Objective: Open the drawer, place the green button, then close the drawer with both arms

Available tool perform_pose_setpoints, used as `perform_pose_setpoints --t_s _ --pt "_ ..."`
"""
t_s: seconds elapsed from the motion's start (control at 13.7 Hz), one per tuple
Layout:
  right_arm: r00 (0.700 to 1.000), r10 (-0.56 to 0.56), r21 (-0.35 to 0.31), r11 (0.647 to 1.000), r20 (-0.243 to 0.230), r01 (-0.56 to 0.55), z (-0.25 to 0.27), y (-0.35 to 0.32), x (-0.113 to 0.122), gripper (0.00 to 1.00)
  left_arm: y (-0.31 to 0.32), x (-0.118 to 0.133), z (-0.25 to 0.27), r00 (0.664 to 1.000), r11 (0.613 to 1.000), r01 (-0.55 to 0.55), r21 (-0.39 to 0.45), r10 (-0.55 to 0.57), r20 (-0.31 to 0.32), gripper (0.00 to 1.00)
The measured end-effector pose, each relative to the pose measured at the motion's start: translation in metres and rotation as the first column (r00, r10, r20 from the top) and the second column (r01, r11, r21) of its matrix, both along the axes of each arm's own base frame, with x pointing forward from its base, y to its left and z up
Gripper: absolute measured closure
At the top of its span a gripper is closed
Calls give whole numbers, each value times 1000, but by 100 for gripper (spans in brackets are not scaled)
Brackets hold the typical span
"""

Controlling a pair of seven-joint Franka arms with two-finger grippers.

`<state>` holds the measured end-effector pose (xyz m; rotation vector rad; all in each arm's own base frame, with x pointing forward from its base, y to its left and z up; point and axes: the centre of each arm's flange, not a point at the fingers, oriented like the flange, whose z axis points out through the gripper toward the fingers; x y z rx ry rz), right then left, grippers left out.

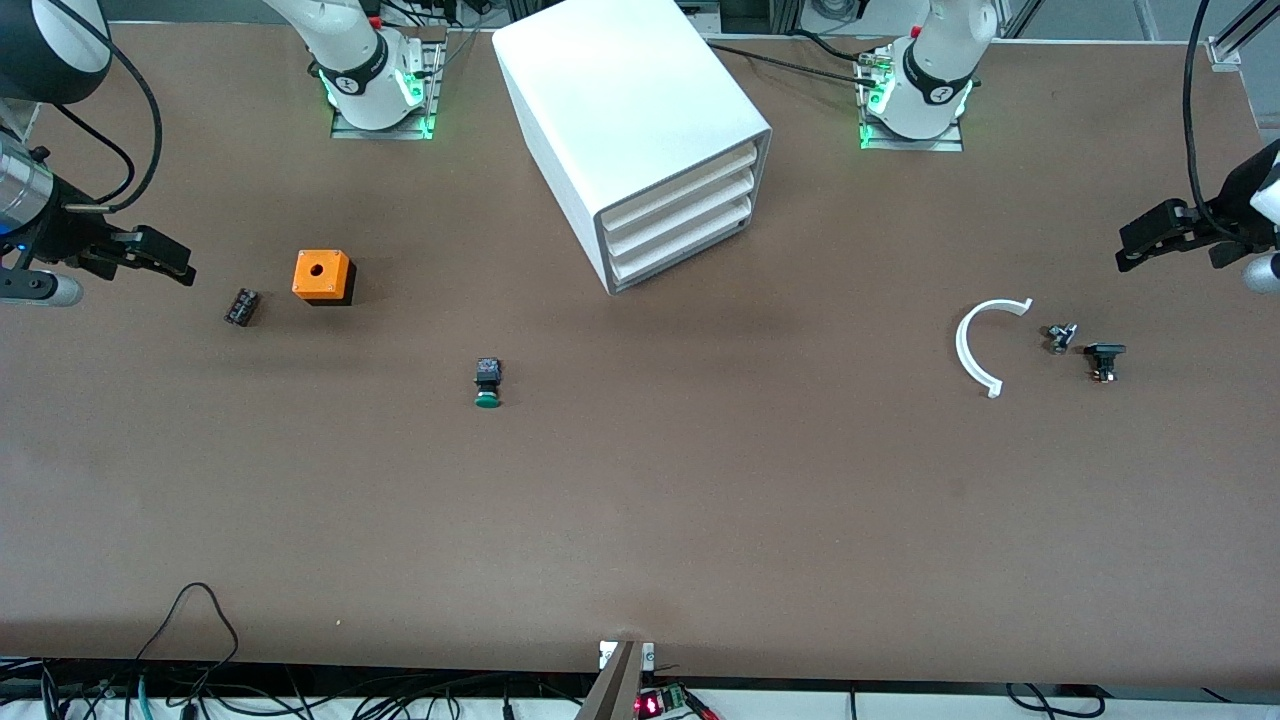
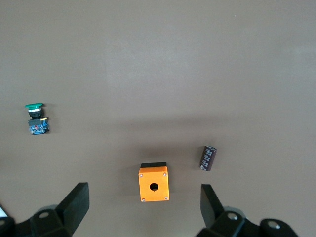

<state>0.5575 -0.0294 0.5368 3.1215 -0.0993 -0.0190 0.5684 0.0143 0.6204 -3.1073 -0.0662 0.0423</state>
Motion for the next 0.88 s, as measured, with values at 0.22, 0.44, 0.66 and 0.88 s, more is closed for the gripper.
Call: perform_pose_setpoints --t_s 0.22,0.44,0.66,0.88 --pt "1000 0 0 1000 0 0 0 0 0 0 -1 -1 2 1000 1000 1 0 -1 3 0" --pt "1000 0 0 1000 0 0 0 0 0 0 -3 -3 6 1000 1000 4 2 -4 10 0" --pt "1000 0 0 1000 0 0 0 0 0 0 -3 -3 6 1000 1000 4 1 -4 10 0" --pt "1000 0 0 1000 0 0 0 0 0 0 -4 -3 6 1000 1000 4 -16 -4 10 0"
